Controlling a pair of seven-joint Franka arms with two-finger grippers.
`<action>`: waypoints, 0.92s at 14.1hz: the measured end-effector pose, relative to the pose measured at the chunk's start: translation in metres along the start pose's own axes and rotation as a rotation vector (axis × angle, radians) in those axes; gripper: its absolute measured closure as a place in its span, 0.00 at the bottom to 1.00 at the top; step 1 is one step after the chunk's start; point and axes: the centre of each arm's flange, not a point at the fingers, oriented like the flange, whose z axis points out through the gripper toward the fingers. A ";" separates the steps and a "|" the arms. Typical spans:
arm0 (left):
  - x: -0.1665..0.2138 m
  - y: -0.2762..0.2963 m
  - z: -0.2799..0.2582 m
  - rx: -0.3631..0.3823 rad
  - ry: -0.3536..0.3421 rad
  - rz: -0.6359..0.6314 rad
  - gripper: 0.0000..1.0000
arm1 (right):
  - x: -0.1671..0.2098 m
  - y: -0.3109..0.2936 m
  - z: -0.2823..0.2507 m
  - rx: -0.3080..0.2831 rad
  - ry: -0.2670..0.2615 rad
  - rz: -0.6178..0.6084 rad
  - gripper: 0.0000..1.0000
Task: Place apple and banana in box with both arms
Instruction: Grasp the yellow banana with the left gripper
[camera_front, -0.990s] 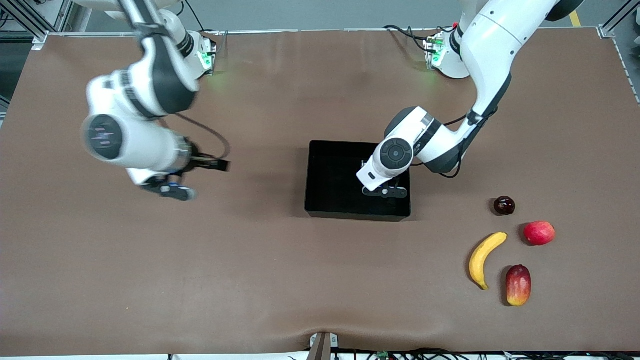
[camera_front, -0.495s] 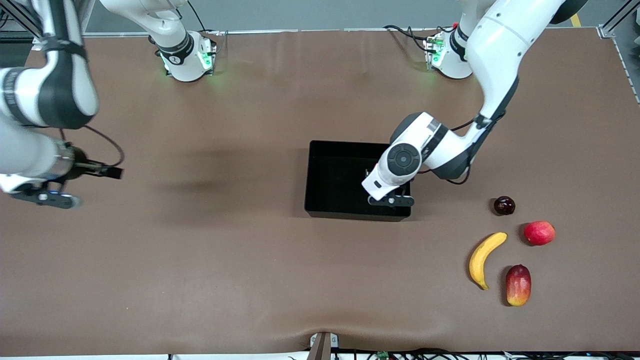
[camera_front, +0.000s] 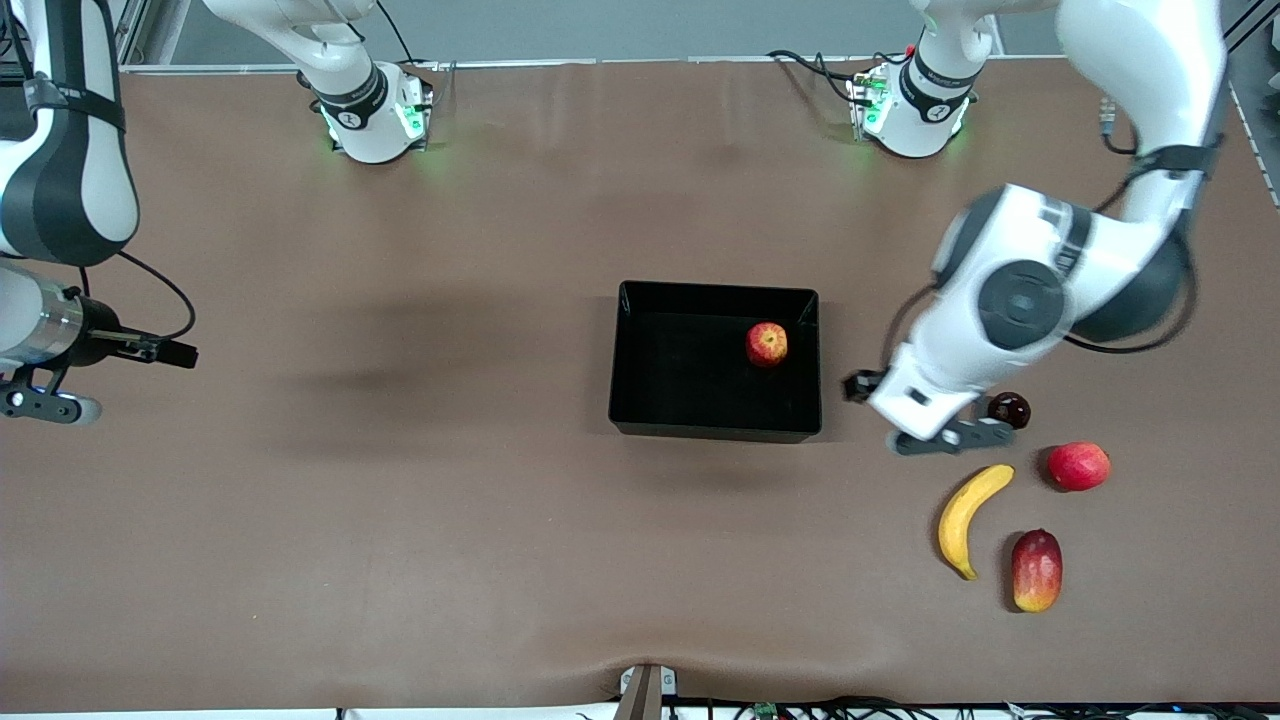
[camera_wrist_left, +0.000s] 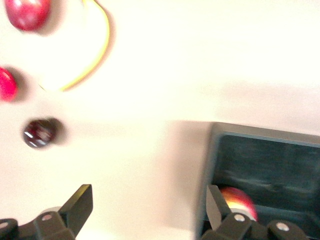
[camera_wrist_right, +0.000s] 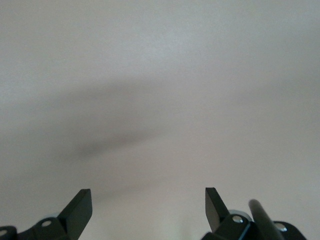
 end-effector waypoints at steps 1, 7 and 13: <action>0.012 -0.021 0.016 -0.001 0.002 0.046 0.00 | 0.000 -0.001 0.000 0.002 0.000 -0.001 0.00; 0.069 -0.105 0.135 -0.041 0.092 0.361 0.00 | -0.001 -0.003 0.000 0.025 -0.008 0.002 0.00; 0.087 -0.140 0.193 -0.006 0.187 0.585 0.10 | -0.029 0.016 -0.091 0.101 -0.081 0.025 0.00</action>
